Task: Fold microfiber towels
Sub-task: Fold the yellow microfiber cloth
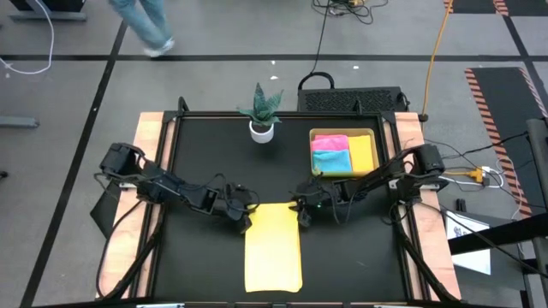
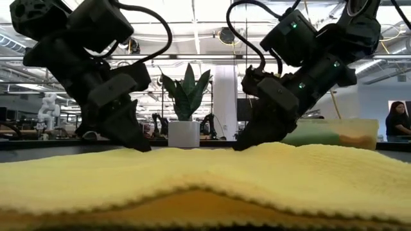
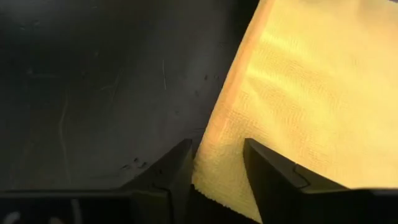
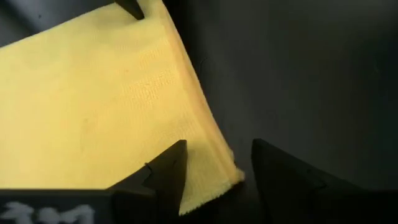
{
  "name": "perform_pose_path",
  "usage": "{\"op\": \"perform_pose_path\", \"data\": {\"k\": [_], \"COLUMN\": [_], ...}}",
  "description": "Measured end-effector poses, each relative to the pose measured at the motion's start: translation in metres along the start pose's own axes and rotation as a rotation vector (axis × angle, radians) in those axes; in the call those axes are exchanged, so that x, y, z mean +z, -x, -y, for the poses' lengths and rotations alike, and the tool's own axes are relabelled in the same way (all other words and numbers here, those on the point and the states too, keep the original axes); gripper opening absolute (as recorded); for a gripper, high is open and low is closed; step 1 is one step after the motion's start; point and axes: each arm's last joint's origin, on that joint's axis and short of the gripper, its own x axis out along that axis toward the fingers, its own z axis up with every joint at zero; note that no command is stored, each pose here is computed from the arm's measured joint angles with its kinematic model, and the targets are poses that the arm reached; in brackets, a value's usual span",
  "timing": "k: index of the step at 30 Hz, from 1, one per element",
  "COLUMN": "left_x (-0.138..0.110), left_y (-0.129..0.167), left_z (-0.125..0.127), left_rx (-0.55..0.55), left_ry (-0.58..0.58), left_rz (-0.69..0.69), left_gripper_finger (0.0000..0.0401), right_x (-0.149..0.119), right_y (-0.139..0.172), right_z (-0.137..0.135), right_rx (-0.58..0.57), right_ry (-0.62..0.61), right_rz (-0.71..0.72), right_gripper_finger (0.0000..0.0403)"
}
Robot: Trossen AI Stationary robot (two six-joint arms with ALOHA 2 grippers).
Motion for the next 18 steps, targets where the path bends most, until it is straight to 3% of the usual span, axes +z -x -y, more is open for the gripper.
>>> {"op": "perform_pose_path", "data": {"k": [4, 8, 10, 14, 18], "left_x": [0.001, 0.002, 0.003, 0.01, 0.02], "left_y": [0.001, 0.001, 0.0, 0.005, 0.018], "left_z": [0.0, 0.0, -0.002, -0.003, -0.003], "left_rx": [-0.007, -0.021, -0.019, -0.027, 0.013], "left_ry": [-0.04, -0.077, -0.074, -0.087, -0.13], "left_rz": [-0.003, -0.007, -0.005, 0.026, 0.11], "left_gripper_finger": [0.0098, 0.0027, 0.0011, 0.0017, 0.0007], "right_x": [-0.002, 0.0, 0.0, 0.005, 0.017], "right_y": [-0.003, 0.001, 0.004, 0.016, 0.033], "right_z": [0.001, 0.001, -0.001, -0.008, -0.012], "right_rx": [-0.012, -0.015, -0.002, 0.025, -0.066], "right_ry": [0.032, 0.088, 0.131, 0.193, 0.252], "right_rz": [-0.008, -0.012, -0.02, -0.007, 0.082], "right_gripper_finger": [0.0133, 0.0054, 0.0017, 0.0012, 0.0004]}}
